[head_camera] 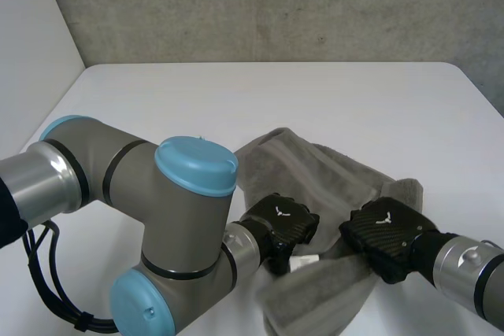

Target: Fold the towel.

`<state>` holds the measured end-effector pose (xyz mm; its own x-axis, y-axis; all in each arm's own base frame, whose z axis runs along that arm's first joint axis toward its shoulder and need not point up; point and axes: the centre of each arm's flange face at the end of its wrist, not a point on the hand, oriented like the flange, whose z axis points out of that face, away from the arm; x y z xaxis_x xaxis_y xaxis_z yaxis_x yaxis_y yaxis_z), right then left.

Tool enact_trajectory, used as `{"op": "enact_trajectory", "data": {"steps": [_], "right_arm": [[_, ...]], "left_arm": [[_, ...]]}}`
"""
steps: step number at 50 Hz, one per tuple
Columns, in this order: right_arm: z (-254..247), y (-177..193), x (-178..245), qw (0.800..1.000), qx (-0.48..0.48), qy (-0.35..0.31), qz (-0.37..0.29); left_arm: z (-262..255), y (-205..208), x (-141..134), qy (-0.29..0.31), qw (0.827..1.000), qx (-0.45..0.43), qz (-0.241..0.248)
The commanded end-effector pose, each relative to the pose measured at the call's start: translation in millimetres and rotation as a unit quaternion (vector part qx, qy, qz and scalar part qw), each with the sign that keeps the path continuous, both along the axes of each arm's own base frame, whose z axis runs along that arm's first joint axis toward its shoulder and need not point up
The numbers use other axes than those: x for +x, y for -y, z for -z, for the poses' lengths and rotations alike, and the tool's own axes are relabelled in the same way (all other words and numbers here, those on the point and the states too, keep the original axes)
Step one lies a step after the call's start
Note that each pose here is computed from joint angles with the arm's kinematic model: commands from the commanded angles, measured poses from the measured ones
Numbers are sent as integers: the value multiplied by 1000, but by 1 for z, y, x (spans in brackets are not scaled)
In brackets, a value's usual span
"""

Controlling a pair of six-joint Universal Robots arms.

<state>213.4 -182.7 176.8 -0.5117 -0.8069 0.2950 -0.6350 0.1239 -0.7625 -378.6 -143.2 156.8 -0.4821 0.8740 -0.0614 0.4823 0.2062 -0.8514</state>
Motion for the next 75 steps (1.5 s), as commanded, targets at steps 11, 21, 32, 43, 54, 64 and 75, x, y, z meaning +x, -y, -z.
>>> {"op": "enact_trajectory", "data": {"steps": [11, 21, 32, 43, 54, 64, 75], "right_arm": [[-74, 72, 13, 972, -142, 162, 89], [-141, 89, 5, 907, -245, 306, 153], [-36, 51, 16, 997, -54, 31, 52], [-30, 72, -2, 985, -108, -93, 95], [-61, 32, 16, 981, -192, 37, 7], [-25, -26, 36, 988, -129, 34, -75], [22, -33, 40, 993, -81, -57, -69]], "left_arm": [[-144, 106, 54, -164, 907, -222, -318], [-148, 75, 93, -242, 889, -136, -363], [-54, 0, 105, -114, 946, -11, -303], [-48, -50, 99, -57, 971, 69, -221], [-95, 13, 83, -135, 960, -17, -246], [-55, 62, 34, -65, 974, -124, -180], [-10, 83, -26, -15, 980, -198, -23]]}}
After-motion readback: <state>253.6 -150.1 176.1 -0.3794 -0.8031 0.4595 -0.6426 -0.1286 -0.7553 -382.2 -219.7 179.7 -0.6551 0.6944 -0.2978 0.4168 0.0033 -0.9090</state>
